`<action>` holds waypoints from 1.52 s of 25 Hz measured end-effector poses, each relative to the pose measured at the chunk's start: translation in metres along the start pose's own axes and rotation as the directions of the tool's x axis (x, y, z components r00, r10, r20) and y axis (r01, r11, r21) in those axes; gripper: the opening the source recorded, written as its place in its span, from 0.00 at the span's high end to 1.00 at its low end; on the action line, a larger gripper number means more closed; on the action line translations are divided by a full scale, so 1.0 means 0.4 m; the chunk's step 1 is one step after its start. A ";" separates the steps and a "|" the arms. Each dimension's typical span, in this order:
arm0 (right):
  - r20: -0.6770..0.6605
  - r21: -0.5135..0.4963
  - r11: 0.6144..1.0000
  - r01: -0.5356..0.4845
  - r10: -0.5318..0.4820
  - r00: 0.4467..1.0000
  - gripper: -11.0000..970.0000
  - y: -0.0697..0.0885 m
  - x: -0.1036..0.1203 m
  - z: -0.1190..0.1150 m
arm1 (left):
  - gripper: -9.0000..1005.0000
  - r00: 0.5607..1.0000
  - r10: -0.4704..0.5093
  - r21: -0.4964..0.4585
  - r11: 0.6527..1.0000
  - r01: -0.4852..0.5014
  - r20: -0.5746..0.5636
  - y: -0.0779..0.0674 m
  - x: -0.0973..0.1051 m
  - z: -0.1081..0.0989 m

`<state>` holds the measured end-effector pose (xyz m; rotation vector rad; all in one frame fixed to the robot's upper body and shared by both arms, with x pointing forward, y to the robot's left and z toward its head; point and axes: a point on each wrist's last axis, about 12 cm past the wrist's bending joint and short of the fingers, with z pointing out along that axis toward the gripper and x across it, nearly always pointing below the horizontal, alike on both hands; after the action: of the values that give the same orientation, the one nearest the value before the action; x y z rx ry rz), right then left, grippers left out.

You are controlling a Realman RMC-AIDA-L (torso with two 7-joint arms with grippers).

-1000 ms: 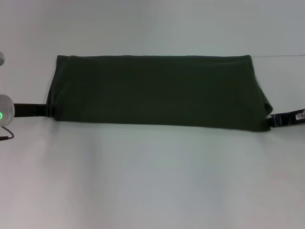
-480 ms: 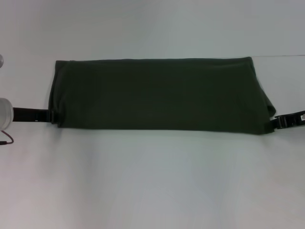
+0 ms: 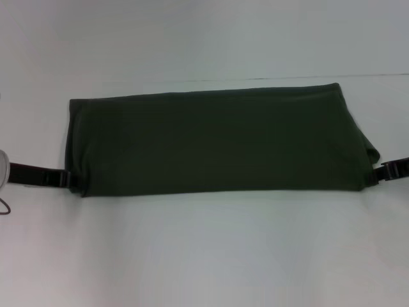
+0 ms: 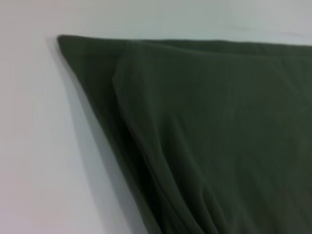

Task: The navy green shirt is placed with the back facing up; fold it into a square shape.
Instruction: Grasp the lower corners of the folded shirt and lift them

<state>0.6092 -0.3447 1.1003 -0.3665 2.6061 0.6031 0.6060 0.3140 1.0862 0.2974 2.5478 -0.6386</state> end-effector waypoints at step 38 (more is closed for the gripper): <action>-0.041 -0.095 0.993 -0.065 0.062 0.997 0.94 -0.002 0.085 -0.018 | 0.97 0.983 0.031 0.078 0.997 -0.017 -0.179 -0.011 0.012 -0.059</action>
<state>0.5773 -0.3542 1.0899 -0.3292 2.6391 0.7529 0.5907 0.3222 1.1036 0.4301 2.6909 -0.7313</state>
